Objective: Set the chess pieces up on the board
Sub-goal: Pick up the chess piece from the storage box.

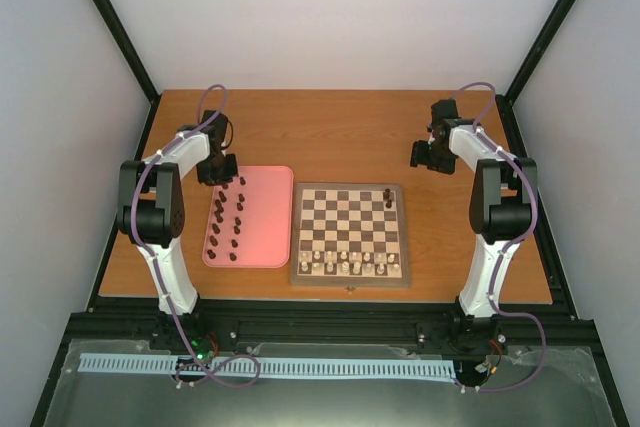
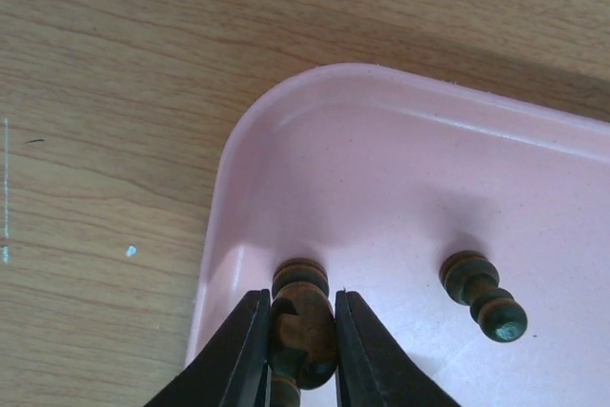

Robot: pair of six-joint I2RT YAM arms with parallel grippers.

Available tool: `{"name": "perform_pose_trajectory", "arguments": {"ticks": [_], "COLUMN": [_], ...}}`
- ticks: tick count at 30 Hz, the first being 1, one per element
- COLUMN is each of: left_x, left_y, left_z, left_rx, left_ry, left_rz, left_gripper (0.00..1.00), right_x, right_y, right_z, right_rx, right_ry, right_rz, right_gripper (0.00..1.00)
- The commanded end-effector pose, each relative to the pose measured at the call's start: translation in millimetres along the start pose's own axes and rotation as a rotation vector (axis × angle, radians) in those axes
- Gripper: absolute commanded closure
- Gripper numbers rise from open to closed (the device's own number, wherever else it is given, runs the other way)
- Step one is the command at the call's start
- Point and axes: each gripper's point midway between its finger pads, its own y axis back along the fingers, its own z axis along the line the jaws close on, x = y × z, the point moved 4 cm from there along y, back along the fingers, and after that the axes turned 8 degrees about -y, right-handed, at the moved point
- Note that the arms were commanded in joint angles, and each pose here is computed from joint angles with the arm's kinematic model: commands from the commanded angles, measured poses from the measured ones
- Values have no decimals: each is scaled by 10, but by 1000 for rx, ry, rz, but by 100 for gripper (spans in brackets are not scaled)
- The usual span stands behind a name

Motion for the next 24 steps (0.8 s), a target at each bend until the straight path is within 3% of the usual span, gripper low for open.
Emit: {"name": "perform_pose_trajectory", "arguments": {"ticks": [1, 7, 13, 20, 24], "left_x": [-144, -321, -438, -335, -184], "left_y": [105, 531, 956, 1282, 1238], "left_z": [60, 117, -111, -1226, -1949], "left_rx": [-30, -63, 66, 235, 343], "left_ry": [5, 2, 2, -181, -260], "left_rz": [-41, -111, -176, -177, -133], "left_gripper": [89, 90, 93, 92, 92], "right_x": [29, 24, 17, -8, -25], "right_y": [-15, -13, -8, -1, 3], "right_z": [-3, -1, -1, -3, 8], "right_rx": [16, 14, 16, 25, 19], "right_ry": [19, 19, 16, 13, 7], "right_rz": [1, -1, -4, -7, -6], "right_gripper": [28, 28, 28, 28, 28]}}
